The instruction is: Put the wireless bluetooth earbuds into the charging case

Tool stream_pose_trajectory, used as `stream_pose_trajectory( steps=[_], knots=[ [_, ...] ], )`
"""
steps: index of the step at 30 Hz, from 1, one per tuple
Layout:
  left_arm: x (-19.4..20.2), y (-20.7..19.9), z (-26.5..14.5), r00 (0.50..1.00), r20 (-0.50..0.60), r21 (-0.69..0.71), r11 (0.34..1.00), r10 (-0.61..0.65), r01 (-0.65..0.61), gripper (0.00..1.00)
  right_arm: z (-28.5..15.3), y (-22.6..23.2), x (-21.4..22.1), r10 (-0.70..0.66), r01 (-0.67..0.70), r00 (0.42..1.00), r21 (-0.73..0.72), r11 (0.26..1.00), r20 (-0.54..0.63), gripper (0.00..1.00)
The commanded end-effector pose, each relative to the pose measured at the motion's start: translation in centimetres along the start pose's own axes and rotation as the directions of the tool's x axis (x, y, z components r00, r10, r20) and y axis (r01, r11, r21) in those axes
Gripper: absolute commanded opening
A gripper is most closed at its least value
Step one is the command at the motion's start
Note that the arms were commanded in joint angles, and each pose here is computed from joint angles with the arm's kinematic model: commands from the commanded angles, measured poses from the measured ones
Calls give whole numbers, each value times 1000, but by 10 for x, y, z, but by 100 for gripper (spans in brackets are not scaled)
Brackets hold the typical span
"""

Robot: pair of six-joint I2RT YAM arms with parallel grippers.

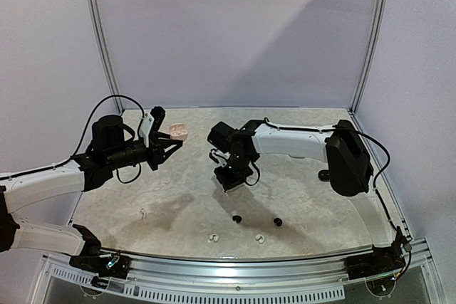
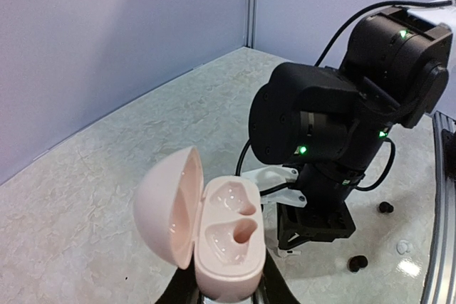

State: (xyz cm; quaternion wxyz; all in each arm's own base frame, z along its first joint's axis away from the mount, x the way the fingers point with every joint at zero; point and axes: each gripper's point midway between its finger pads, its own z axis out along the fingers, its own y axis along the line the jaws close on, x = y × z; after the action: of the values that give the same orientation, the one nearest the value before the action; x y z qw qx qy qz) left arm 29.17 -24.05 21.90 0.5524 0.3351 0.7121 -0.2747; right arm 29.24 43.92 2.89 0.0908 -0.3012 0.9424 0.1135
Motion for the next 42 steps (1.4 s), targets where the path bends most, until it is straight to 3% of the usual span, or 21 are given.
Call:
stream_pose_trajectory(
  steps=[1,15,34,42],
  knots=[
    [-7,-5,2,1000,9,17,1000,18,-18,0,11,0,3,-7,7,1000,-28,1000,-18,14],
    [-4,-5,2,1000,3,17,1000,20,-20,0,12,10,3,-13,12,1000,-74,997,-14,16],
    [-3,-5,1,1000,2,17,1000,24,-24,0,14,28,3,-57,56,998,-112,992,1,27],
    [-2,-5,1,1000,1,16,1000,25,-25,0,25,28,8,-65,63,998,-103,993,-18,26]
  ],
)
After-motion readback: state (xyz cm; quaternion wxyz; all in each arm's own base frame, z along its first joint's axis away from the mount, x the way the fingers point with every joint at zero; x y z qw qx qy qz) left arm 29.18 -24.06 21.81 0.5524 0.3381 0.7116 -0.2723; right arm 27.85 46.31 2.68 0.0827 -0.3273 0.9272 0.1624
